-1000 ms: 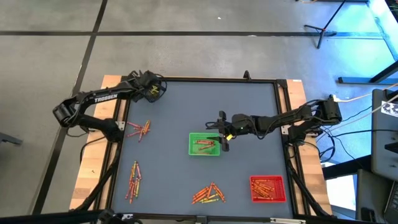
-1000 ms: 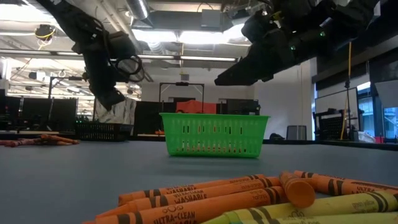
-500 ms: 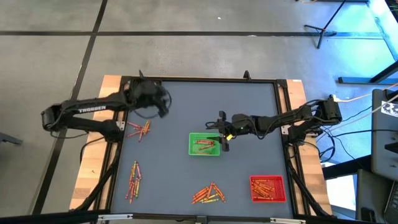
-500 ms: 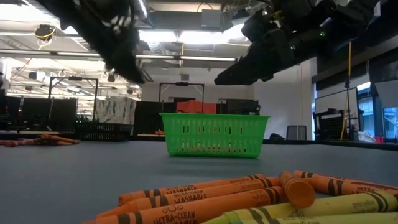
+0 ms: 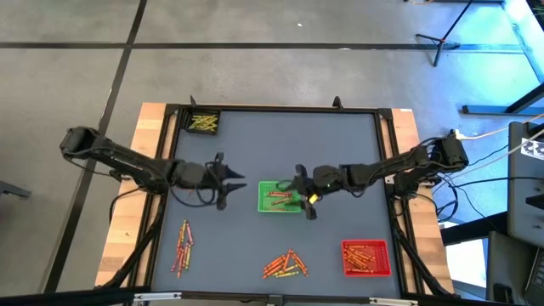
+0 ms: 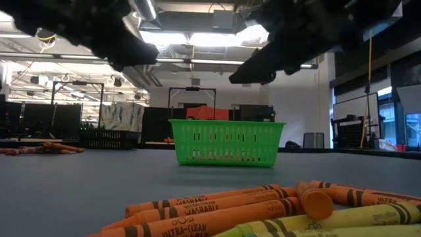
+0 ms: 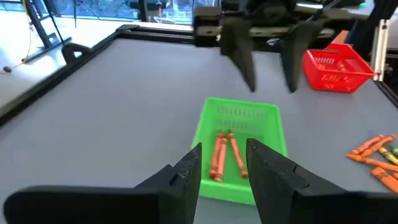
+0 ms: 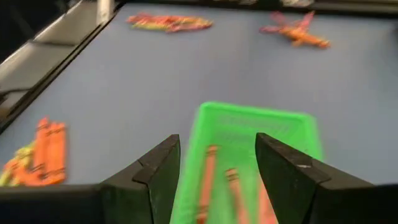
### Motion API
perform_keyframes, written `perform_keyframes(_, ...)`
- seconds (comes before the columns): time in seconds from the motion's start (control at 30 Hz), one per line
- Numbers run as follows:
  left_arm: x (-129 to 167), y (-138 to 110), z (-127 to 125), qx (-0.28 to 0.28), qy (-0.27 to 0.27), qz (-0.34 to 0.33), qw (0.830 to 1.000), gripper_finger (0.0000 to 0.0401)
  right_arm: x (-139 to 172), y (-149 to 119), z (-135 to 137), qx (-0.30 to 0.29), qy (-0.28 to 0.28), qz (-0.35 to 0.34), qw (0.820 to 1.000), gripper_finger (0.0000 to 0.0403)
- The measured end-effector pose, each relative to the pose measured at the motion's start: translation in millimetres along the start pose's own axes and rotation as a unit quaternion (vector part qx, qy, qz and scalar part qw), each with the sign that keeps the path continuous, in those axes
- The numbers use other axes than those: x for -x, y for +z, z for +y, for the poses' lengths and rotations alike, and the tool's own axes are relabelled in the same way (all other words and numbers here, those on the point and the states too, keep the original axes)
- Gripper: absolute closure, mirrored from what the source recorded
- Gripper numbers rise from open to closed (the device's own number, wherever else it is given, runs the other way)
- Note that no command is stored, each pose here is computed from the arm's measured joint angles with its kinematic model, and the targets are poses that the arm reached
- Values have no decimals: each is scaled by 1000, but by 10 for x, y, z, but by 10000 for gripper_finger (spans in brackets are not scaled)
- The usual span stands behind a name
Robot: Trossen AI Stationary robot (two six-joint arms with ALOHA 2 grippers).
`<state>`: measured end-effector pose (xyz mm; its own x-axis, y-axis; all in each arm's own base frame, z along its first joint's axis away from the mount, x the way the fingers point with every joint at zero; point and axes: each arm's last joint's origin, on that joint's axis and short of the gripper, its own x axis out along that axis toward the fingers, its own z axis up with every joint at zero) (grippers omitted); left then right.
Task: Sort crayons
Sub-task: Put the orange crayon into the red bin
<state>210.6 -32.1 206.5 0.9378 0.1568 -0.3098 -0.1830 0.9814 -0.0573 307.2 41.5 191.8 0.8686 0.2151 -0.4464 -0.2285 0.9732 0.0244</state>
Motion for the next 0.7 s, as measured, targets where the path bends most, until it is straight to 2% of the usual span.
perform_keyframes(0.13,41,-144,-130,16,10,-45,999,291,-20,78,241,-12,12,52,998,196)
perform_keyframes(0.3,5,-315,-283,17,-4,-52,999,291,12,210,562,-49,25,114,992,196)
perform_keyframes(0.57,-101,-496,-525,9,-43,-58,997,291,-88,295,1003,-130,36,196,971,196)
perform_keyframes(0.7,-121,-620,-644,22,-58,-52,997,291,-195,264,1164,-181,19,251,951,196)
